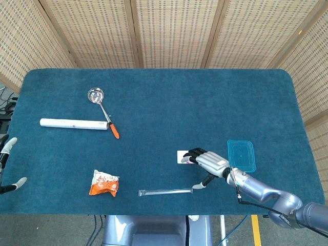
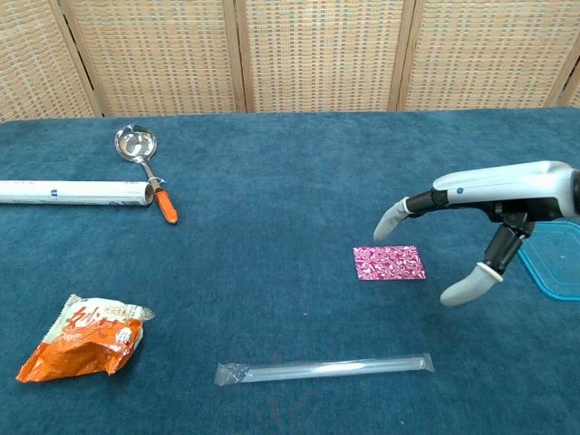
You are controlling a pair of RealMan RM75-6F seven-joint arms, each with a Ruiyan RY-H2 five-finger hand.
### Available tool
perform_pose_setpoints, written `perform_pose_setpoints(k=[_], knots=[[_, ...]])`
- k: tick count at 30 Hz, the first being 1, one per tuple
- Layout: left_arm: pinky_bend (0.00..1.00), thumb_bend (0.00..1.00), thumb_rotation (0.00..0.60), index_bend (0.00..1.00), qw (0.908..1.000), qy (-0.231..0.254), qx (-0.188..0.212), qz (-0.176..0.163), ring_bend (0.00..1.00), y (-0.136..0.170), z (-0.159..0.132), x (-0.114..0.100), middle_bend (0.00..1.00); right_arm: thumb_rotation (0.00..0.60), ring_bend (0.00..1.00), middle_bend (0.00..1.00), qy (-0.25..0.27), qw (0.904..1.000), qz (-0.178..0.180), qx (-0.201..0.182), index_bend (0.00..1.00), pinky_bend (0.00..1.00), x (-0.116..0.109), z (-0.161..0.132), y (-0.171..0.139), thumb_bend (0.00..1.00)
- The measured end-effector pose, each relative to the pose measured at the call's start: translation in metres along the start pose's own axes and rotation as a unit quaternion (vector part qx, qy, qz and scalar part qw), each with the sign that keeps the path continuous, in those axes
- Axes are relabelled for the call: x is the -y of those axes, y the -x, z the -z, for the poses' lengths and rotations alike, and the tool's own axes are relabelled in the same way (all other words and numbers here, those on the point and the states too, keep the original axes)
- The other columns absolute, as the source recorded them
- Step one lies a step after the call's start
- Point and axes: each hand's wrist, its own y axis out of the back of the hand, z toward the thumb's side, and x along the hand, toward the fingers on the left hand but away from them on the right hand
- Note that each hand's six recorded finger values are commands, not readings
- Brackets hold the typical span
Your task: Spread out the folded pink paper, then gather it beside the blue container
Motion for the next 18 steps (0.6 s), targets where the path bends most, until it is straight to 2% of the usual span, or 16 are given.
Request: perform_pose_setpoints(k=[18], knots=[[0.00, 0.03, 0.600, 0.00, 0.9999, 0.003, -0.011, 0.003, 0.00, 0.004, 0.008, 0.003, 0.00, 0.600, 0.00, 0.14, -0.032, 0.9992, -0.023, 0.003, 0.18, 0.00, 0.012, 0.001, 0.030, 0.20]])
